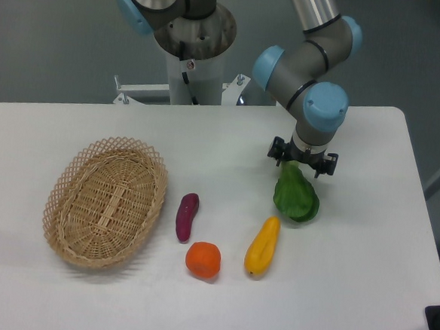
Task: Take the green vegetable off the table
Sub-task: 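Lower the gripper onto the bok choy and close on its leaves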
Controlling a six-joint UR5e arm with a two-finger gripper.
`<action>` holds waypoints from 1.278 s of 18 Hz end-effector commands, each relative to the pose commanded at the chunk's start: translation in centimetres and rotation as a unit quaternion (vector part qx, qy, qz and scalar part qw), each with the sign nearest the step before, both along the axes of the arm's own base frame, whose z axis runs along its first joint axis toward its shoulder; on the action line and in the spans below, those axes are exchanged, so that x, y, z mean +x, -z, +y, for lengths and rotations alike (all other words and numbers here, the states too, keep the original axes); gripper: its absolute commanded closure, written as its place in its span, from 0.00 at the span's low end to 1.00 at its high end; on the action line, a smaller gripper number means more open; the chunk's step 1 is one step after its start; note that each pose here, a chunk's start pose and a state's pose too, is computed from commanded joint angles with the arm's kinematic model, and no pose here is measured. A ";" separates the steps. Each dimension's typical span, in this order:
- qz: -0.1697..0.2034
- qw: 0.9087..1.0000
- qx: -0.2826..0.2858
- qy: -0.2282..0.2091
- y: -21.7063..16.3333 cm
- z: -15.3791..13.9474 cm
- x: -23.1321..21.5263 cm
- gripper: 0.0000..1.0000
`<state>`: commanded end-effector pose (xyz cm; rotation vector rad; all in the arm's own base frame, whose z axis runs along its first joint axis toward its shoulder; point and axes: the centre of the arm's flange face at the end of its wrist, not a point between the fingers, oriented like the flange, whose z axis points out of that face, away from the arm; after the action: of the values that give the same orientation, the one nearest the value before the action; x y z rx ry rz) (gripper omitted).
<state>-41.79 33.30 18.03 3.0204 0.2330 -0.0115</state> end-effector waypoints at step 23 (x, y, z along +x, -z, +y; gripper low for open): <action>0.024 1.000 0.012 0.014 -4.5 1.1 -2.9 0.66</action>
<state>-44.73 34.43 22.55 3.0503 0.1950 -0.0832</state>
